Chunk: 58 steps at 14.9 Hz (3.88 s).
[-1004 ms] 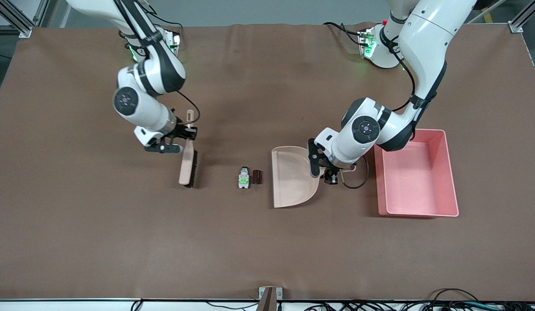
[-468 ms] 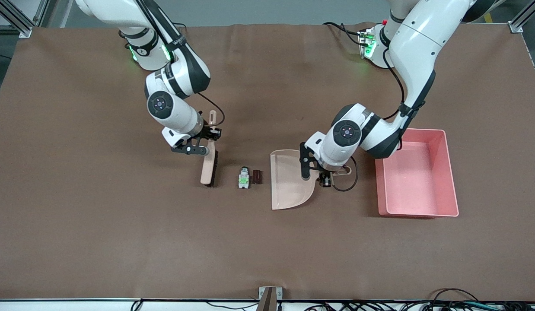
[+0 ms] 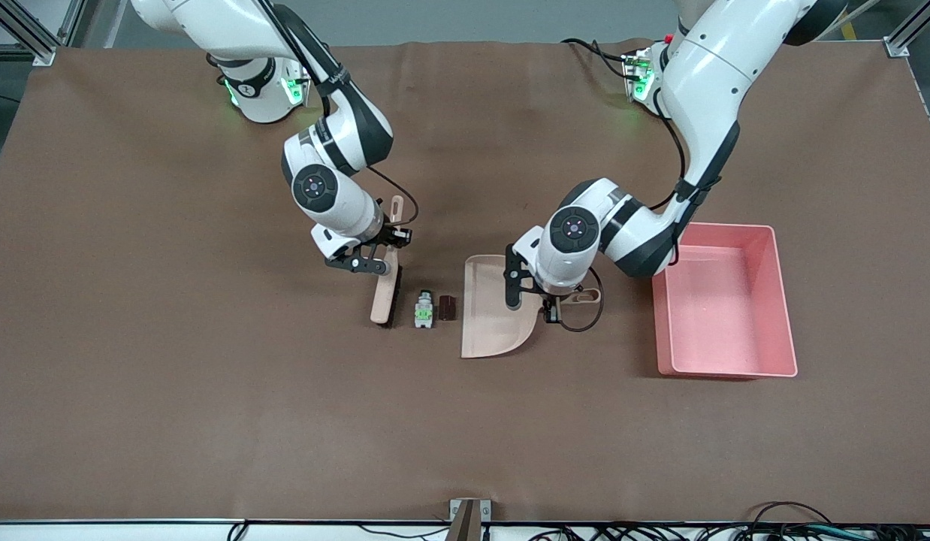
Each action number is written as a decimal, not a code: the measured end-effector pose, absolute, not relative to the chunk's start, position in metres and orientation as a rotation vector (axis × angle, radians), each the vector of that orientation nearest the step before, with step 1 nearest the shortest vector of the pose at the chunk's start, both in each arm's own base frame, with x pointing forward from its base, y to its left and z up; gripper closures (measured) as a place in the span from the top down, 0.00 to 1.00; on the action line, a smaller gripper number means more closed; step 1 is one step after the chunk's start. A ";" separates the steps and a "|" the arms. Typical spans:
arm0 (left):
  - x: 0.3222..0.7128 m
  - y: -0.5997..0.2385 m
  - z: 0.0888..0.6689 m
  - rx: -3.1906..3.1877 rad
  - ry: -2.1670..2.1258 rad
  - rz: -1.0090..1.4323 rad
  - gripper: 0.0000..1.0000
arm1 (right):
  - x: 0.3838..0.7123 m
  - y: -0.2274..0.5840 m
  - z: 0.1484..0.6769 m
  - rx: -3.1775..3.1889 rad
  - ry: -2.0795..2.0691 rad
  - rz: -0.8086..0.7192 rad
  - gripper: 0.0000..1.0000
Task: Clean e-waste and dump in bin
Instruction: 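Sweep the components into the dustpan with the right gripper's brush, then carry the dustpan with the left gripper over the pink bin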
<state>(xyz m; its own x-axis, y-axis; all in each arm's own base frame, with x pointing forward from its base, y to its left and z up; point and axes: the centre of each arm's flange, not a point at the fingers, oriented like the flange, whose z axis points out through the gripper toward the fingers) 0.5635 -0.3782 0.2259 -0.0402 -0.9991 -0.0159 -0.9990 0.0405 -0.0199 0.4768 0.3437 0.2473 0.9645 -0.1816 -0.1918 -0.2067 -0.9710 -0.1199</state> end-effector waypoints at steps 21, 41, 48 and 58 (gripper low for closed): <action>0.555 -0.408 0.221 -2.188 2.227 -0.010 0.33 | 0.484 0.497 0.269 -2.954 0.421 0.391 0.26; 0.630 -0.322 0.312 -2.320 2.186 -0.319 0.33 | 0.568 0.151 0.357 -3.104 0.355 0.399 0.26; 0.660 -0.163 0.408 -2.369 2.106 -0.205 0.33 | 0.570 0.049 0.350 -3.099 0.275 0.362 0.26; 0.663 0.037 0.414 -2.332 2.142 -0.082 0.33 | 0.511 -0.049 0.245 -3.102 0.235 0.271 0.26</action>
